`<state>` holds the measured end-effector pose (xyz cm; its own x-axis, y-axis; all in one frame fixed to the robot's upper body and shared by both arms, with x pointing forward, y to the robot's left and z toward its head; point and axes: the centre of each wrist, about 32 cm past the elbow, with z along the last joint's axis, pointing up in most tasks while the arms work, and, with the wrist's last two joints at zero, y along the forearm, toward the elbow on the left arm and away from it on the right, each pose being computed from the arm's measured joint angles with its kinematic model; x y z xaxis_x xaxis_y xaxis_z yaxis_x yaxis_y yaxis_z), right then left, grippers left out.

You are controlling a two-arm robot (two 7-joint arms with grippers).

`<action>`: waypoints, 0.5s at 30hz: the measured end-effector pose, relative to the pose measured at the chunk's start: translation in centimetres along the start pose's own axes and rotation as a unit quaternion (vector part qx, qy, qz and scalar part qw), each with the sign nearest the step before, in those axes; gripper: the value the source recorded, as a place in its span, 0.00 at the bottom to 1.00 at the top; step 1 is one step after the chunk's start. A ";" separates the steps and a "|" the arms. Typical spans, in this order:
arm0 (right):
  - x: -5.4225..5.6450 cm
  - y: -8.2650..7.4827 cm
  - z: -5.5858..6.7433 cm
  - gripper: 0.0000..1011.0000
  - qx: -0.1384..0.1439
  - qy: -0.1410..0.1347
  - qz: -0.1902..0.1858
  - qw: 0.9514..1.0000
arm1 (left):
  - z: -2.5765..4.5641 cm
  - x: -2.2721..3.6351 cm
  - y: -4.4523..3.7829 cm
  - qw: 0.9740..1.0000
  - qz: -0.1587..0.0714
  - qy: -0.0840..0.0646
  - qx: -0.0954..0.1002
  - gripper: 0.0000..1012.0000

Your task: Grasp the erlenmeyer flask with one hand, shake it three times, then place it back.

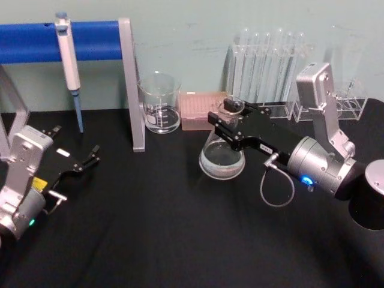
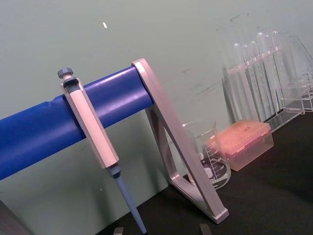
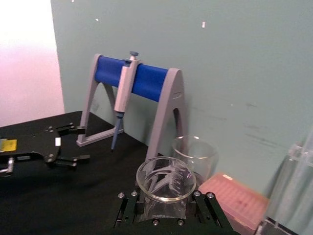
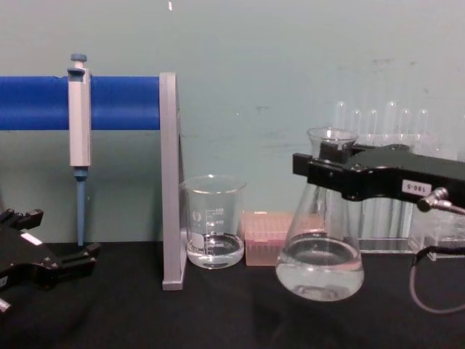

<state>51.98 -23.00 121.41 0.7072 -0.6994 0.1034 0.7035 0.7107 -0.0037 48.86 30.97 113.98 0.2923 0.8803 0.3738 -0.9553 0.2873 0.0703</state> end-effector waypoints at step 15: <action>-0.8 0.2 0.0 0.44 -0.004 0.002 0.028 1.000 | 0.00 0.00 0.00 1.000 0.000 0.000 0.000 0.99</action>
<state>51.56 -22.26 121.28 0.7461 -0.6583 0.0996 0.6628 0.7486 -0.0172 48.86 30.97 113.98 0.2923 0.8802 0.3738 -0.9552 0.2874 0.0703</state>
